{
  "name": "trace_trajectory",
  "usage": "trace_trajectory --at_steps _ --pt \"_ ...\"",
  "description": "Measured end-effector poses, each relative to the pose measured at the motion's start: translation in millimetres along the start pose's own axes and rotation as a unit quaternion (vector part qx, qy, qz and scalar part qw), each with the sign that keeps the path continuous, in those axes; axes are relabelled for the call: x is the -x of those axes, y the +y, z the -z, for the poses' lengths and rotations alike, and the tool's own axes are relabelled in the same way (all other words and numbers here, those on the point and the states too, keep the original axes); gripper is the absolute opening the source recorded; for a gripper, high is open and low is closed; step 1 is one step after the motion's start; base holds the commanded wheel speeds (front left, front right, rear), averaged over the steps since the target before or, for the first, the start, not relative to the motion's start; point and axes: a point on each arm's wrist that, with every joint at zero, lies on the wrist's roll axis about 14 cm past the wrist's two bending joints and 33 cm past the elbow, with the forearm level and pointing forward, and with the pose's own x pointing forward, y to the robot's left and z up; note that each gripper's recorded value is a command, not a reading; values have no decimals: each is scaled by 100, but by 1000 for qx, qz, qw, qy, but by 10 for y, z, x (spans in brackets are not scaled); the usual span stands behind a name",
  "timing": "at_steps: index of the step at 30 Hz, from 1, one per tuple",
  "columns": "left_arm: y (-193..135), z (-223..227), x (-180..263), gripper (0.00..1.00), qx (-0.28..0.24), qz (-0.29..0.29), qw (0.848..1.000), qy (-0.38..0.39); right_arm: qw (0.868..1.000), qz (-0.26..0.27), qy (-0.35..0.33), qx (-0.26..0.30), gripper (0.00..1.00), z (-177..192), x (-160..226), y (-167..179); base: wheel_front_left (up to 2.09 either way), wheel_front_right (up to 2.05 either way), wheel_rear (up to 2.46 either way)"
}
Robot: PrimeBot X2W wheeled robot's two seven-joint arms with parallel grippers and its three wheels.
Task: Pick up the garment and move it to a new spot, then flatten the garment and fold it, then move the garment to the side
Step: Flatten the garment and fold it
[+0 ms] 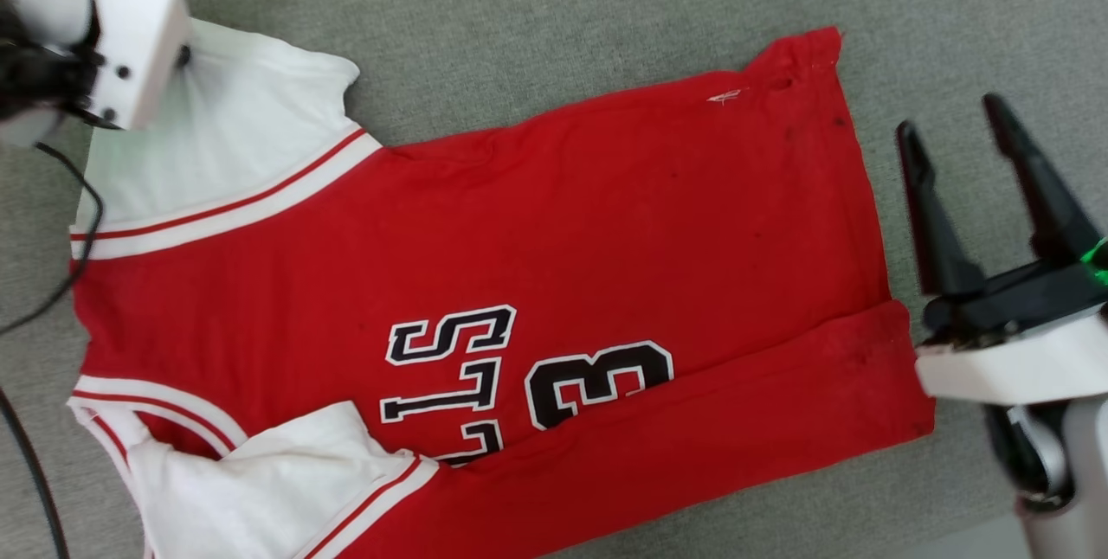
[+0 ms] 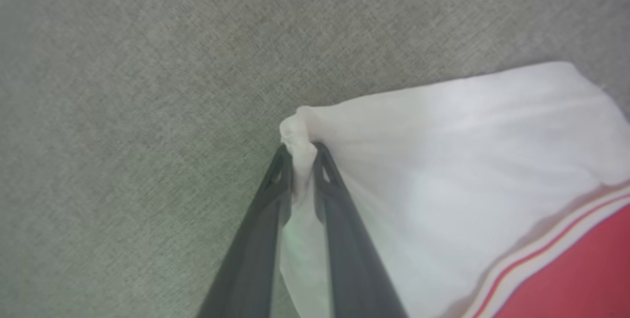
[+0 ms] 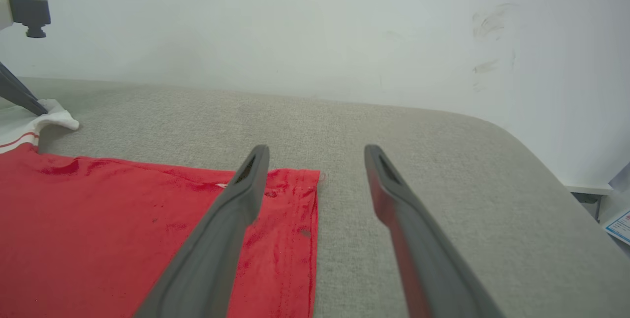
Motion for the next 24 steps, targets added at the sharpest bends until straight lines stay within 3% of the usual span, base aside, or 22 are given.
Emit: trace_trajectory --at_steps 9,16,19,20,24 --pt "-199 -122 447 0 -36 -8 997 -67 995 -38 -26 94 100 -647 -248 -155 0 0 0" --pt "-381 -72 836 0 -61 -8 992 -113 981 -90 98 144 100 -696 -475 -120 0 0 0" --pt "-441 -63 979 0 -67 -8 989 -135 961 -118 200 150 100 -484 -484 -88 0 0 0" --pt "-476 -41 1038 0 -71 -8 987 -144 942 -134 268 153 100 -349 -462 -75 0 0 0" --pt "-506 -52 1123 0 -74 -6 984 -163 899 -155 376 161 100 -146 -429 -81 0 0 0"
